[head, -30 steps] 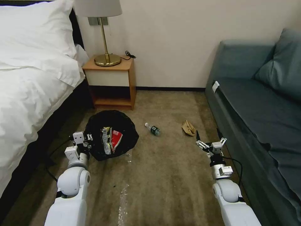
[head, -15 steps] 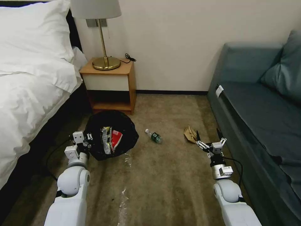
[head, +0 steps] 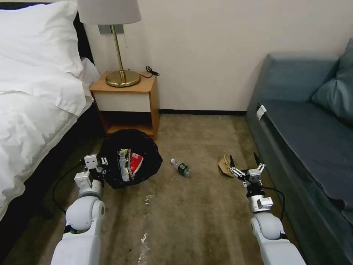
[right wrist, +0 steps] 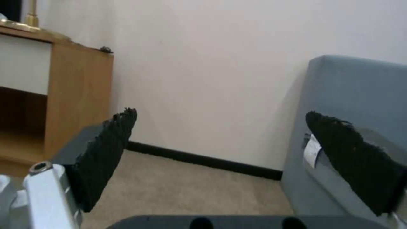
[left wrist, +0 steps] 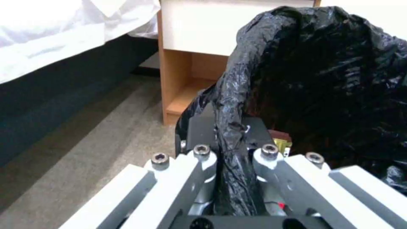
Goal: Pick up the trash bin, then pick up the garbage on the floor and place it into the trash bin.
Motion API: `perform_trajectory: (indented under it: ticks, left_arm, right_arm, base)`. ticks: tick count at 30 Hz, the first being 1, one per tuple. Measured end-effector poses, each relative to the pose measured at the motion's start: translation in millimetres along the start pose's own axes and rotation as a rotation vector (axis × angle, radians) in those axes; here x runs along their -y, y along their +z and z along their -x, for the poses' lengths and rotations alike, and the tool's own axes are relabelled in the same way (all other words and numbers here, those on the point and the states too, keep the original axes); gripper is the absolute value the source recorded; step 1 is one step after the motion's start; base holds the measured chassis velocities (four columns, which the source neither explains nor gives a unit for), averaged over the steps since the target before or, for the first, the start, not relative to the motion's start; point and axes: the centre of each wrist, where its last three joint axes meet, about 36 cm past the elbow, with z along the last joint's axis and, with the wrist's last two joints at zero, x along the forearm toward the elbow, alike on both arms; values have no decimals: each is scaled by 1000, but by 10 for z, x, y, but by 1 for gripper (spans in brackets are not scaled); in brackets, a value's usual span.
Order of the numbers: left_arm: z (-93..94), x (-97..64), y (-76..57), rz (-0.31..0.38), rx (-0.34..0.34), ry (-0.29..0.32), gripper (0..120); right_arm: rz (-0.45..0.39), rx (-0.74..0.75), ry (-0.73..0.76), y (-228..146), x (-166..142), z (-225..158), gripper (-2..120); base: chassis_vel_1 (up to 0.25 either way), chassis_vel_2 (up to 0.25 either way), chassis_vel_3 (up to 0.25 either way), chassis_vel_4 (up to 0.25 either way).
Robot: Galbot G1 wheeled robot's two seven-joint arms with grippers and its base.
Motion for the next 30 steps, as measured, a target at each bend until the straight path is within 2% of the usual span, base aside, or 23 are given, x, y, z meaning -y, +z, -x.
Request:
perform_trajectory:
  ticks: [17, 30]
  left_arm:
    - [-47, 1, 0, -1, 0, -2, 5]
    - [-123, -16, -16, 4, 4, -7, 5]
  right_arm:
    - [-15, 54, -37, 32, -20, 36, 99]
    - [-43, 87, -72, -46, -30, 228, 100]
  base:
    - [-108, 112, 111, -117]
    - [-8, 12, 9, -6]
